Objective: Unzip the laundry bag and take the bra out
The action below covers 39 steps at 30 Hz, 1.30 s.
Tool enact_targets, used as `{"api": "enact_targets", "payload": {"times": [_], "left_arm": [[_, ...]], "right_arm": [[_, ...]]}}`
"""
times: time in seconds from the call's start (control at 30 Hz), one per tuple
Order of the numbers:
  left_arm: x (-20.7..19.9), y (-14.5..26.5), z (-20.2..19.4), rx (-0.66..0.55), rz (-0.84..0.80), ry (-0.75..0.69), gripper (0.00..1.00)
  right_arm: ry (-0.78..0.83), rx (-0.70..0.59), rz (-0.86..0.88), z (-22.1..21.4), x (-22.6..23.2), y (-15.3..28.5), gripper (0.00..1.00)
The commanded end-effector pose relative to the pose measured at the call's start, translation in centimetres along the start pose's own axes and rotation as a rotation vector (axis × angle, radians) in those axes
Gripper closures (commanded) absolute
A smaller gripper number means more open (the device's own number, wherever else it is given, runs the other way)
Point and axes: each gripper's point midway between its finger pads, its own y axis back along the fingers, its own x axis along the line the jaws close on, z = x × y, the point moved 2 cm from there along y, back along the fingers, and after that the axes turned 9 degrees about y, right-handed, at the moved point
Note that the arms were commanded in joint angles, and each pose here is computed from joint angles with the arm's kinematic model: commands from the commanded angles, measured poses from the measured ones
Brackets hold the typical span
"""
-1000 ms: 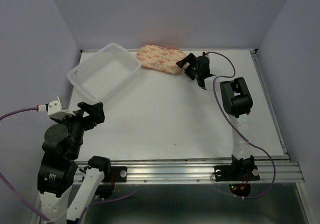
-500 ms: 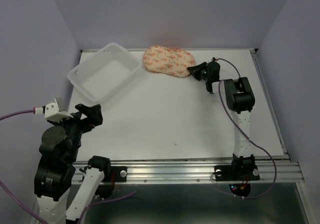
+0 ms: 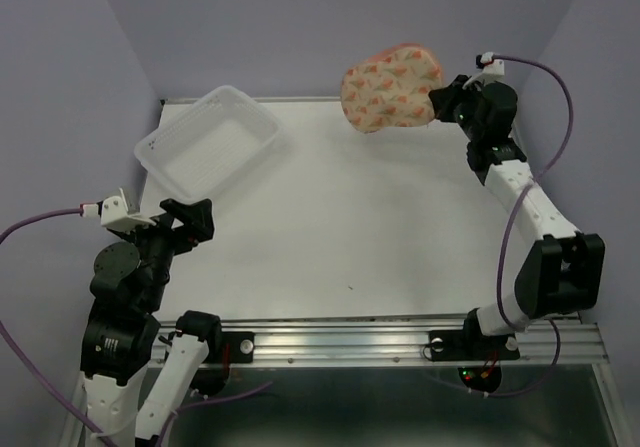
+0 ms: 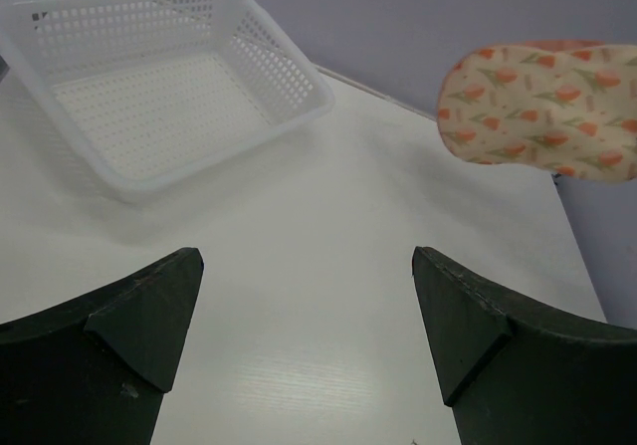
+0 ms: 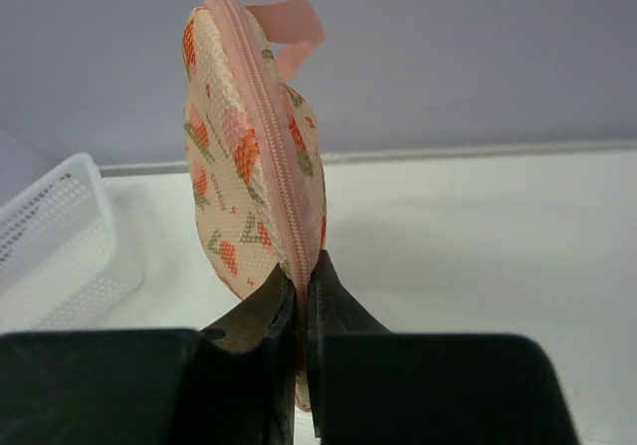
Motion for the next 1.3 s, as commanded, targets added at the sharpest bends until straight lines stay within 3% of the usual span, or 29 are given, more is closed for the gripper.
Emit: {"api": "enact_targets", "payload": {"times": [0.0,0.13,0.37,0.47,0.77,0.87,0.9,1.0,1.1,1.27], "left_arm": [[-1.0,-1.6,0.1,-0.010,-0.043,0.014,0.01],[-0.8,-2.4,-0.5,0.010,-0.035,0.012,0.01],[-1.0,-3.0,-1.0,0.024,-0.046,0.009,0.01],[-1.1,-3.0,-1.1,0.028,-0.051,0.012,0.01],[-0.7,-2.1,-0.6,0.013,-0.029,0.009,0.01],[-0.5,-1.9,-0.7,0.013,-0.023,0.015,0.01],[-0.5,-1.9,-0.9,0.018,-0.025,0.017,0.01],[-0.3,-2.0,-1.4,0.034,-0.021,0.029,0.01],[-0.2,-2.3,-2.2,0.066,-0.016,0.040,0.01],[-0.2,-3.8,-4.9,0.184,-0.013,0.092,0.01]], "right_arm": [[0.385,0.026,-0.085,2.9,-1.1,5.2,0.99],[0.587,0.059,-0.091,2.9,1.3,8.2,0.98],[0.894,0.247,-0.155,-4.9,5.0,10.5,0.96],[0.974,0.260,-0.177,-7.7,6.7,11.6,0.99],[1.102,0.293,0.125,-14.1,18.2,14.2,0.96],[1.056,0.378,0.266,-17.6,20.7,15.1,0.61],[1.027,0.403,0.306,-18.3,21.5,15.1,0.40],[0.896,0.446,0.392,-19.1,23.4,15.8,0.16],[0.786,0.443,0.453,-18.3,25.1,16.4,0.02],[0.635,0.472,0.456,-16.1,26.0,15.3,0.00]]}}
